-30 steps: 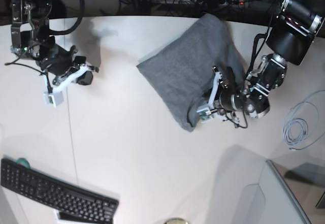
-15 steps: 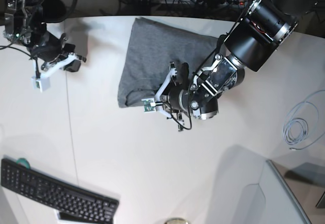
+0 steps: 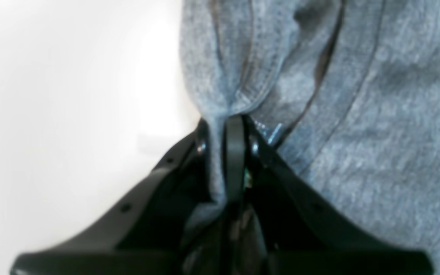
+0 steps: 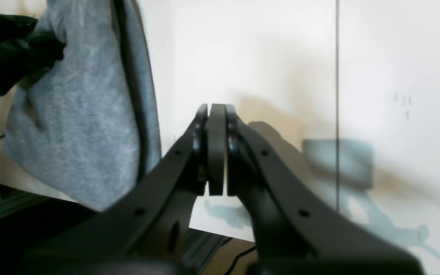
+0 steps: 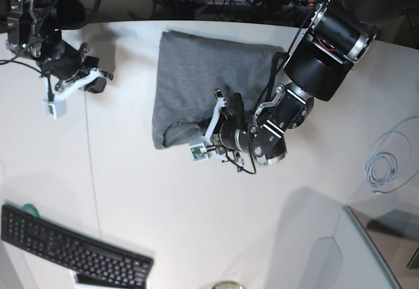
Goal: Layout the t-shirt on the table in an organized manner, then fold the t-shirt properly
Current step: 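Lower the shirt flat with the left gripper and release it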
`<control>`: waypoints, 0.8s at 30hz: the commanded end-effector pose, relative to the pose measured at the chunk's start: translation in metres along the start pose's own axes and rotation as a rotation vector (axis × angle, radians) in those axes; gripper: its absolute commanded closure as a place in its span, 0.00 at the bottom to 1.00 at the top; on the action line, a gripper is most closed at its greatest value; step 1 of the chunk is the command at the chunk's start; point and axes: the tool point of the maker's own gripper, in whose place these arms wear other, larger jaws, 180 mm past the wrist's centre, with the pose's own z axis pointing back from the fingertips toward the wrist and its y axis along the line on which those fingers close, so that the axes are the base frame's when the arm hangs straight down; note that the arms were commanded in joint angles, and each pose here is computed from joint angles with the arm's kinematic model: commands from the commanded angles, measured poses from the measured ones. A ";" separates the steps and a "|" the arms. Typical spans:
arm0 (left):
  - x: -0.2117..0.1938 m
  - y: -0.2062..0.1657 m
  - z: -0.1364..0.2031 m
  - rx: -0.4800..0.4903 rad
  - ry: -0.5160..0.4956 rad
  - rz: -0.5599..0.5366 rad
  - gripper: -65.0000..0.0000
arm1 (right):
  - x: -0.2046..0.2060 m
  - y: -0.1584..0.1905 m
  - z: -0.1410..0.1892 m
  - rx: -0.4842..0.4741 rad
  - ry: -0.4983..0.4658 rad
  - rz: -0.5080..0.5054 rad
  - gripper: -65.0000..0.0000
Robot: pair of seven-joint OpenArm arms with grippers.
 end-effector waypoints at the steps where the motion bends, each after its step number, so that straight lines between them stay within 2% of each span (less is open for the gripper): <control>1: -0.021 0.014 0.005 0.047 0.101 -0.016 1.00 | 0.012 0.005 0.003 0.018 -0.035 0.017 1.00; 14: -0.031 0.004 0.002 0.034 0.129 -0.003 1.00 | 0.009 0.005 0.003 0.018 -0.029 0.018 1.00; 21: -0.010 0.011 0.010 0.069 0.081 -0.044 1.00 | 0.008 0.005 0.003 0.019 -0.026 0.018 1.00; 24: -0.012 0.010 0.010 0.069 0.098 -0.045 1.00 | 0.008 0.005 0.003 0.019 -0.026 0.018 1.00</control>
